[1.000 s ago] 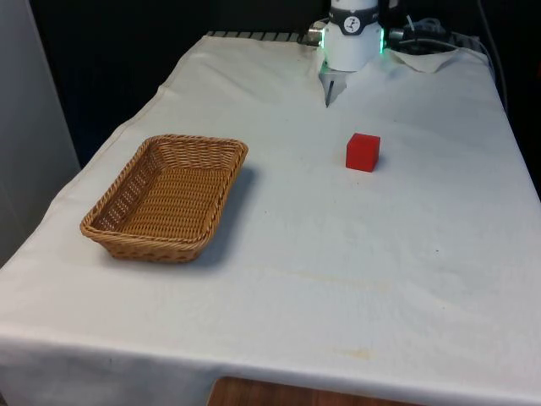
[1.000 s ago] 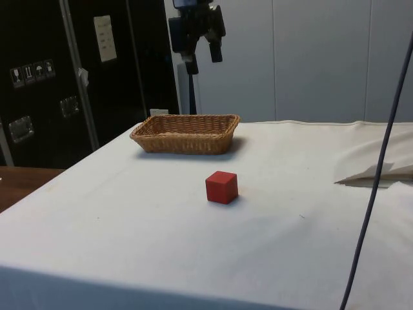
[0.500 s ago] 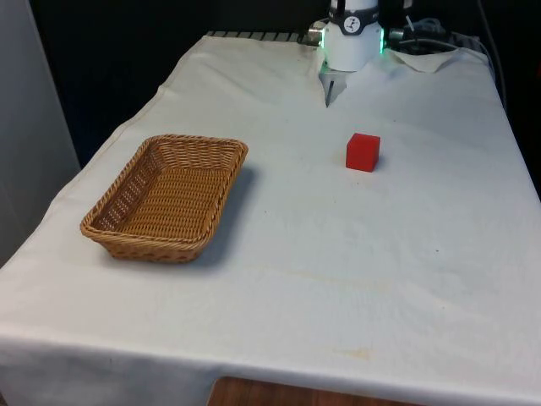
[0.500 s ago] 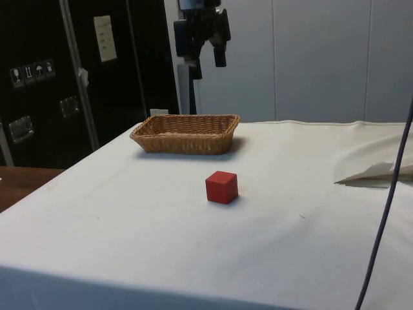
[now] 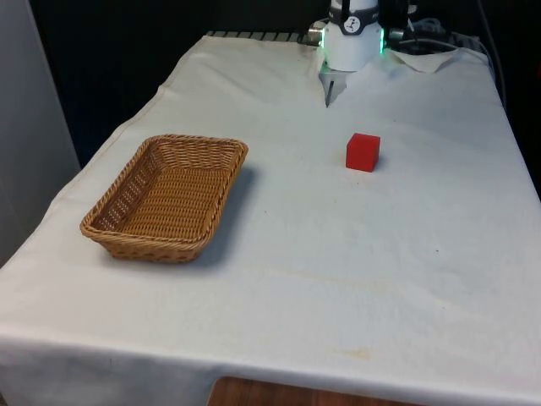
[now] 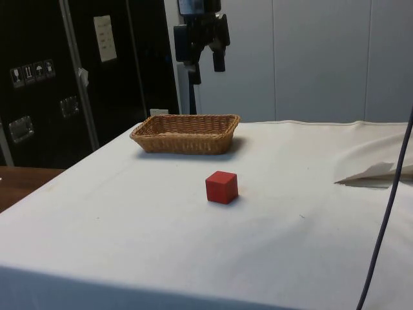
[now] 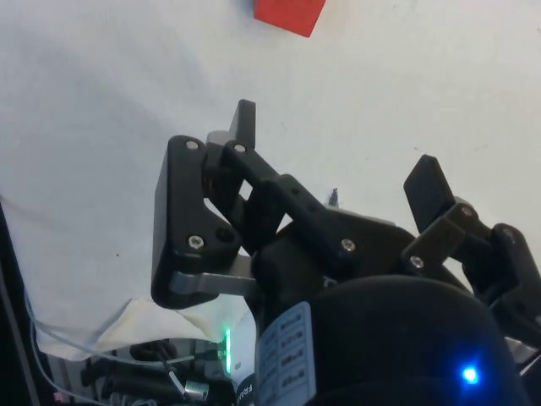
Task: Pick up the cube and place it into the basket.
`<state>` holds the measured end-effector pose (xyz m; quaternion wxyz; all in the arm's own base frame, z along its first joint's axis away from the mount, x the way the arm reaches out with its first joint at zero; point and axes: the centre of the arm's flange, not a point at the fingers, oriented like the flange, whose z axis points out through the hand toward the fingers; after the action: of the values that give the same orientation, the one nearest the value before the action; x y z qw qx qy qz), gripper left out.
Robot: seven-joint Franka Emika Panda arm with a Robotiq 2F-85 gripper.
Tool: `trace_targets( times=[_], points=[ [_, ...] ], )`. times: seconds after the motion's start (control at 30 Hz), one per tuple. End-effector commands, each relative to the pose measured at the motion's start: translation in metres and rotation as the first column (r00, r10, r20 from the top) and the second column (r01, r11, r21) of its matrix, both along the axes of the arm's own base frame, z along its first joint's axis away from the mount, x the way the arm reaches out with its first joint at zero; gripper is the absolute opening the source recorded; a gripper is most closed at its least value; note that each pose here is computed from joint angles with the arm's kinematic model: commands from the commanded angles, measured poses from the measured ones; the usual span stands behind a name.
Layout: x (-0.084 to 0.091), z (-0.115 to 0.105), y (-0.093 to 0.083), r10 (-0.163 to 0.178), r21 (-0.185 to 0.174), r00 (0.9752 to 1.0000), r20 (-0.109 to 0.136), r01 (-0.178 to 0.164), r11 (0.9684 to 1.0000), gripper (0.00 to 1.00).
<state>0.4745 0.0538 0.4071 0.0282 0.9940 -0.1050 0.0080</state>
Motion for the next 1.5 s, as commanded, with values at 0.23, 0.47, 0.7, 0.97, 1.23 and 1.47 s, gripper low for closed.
trace_targets(
  times=[0.23, 0.47, 0.7, 0.97, 1.23, 1.47],
  points=[
    [0.0, -0.01, 0.0, 0.0, 0.002, 1.0, -0.006, 0.0, 1.0, 1.0],
    [0.0, -0.024, 0.001, 0.005, -0.003, 1.0, -0.009, -0.005, 1.0, 1.0],
    [0.001, -0.047, 0.0, 0.004, 0.0, 0.9998, 0.017, -0.004, 1.0, 1.0],
    [0.001, -0.071, 0.0, 0.008, 0.002, 0.9993, 0.036, -0.008, 1.0, 1.0],
    [0.0, -0.093, 0.001, 0.01, 0.004, 0.9988, 0.048, -0.01, 0.9999, 1.0],
    [-0.001, -0.107, 0.001, 0.011, 0.007, 0.9991, 0.042, -0.012, 0.9999, 1.0]
  ],
)
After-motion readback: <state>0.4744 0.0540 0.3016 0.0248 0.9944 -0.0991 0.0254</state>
